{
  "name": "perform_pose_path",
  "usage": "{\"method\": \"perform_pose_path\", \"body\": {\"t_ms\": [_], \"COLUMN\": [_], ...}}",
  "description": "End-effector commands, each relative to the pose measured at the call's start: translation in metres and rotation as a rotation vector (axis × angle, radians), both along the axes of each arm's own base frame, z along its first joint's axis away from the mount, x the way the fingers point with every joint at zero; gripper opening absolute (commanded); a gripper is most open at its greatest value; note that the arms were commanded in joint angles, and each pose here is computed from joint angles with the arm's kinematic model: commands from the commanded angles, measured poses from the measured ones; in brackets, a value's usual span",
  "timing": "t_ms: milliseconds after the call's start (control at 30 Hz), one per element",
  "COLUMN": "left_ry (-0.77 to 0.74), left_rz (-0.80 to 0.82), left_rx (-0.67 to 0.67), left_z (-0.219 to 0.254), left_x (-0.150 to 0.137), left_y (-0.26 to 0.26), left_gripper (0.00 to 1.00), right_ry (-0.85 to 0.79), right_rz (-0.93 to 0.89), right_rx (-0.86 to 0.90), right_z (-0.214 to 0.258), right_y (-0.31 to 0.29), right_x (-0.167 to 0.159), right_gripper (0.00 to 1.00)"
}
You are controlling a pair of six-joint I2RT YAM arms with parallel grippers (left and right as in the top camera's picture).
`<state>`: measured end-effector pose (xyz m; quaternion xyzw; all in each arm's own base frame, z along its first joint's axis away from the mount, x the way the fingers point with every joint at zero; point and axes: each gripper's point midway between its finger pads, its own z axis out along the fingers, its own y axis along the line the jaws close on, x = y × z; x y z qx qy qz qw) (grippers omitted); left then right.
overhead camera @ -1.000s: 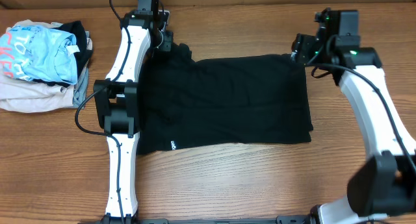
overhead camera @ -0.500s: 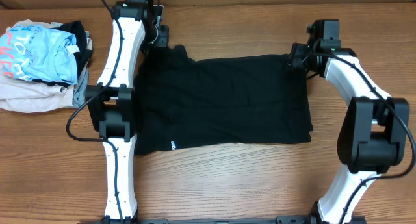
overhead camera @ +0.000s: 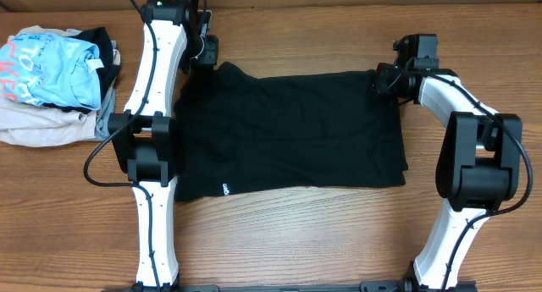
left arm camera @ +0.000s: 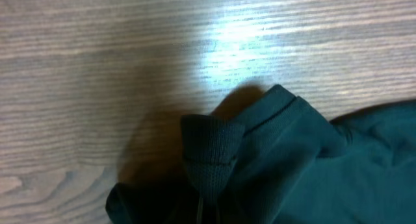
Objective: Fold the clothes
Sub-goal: 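Lift the top edge with both grippers and fold it down toward the hem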
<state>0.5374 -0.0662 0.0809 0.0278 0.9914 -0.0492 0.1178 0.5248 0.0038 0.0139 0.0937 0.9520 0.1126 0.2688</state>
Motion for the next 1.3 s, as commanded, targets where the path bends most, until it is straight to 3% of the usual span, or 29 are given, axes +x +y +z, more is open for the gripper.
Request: {"method": "perform_pose_path", "body": {"t_ms": [0,67,133,367,733,867,1133,1267], "left_ry": [-0.049,-0.048,-0.046,-0.08,-0.217,-0.176,0.046,0.064], "left_rz": [0.01,0.01,0.01,0.018,0.027,0.017,0.026,0.042], "left_rx": [-0.001,-0.001,-0.009,-0.034,-0.044,-0.036,0.045,0.052], "left_z": [0.025,0.025,0.026,0.054,0.146,0.148,0.13,0.128], "left_x": [0.002,0.002,0.002,-0.001,-0.026,-0.041,-0.093,-0.098], "left_y": [0.001,0.001,0.0,0.001,0.009,0.01,0.024,0.026], "left_gripper": [0.04,0.04,0.04,0.04,0.04,0.04,0.04,0.04], "right_ry": [-0.029,-0.031,-0.029,-0.015,-0.034,0.051,0.273,0.35], "right_rz": [0.028,0.027,-0.011,-0.042,0.044,0.041,0.017,-0.008], "right_rx": [0.038,0.037,0.034,0.03,0.003,0.009,0.035,0.053], "right_z": [0.006,0.007,0.007,0.036,0.155,0.162,0.144,0.138], "right_y": [0.011,0.01,0.003,-0.009,-0.001,0.0,-0.005,-0.007], "right_x": [0.008,0.009,0.01,0.004,-0.038,-0.069,-0.122,-0.139], "right_gripper": [0.35,0.25,0.04,0.04,0.04,0.04,0.04,0.04]}}
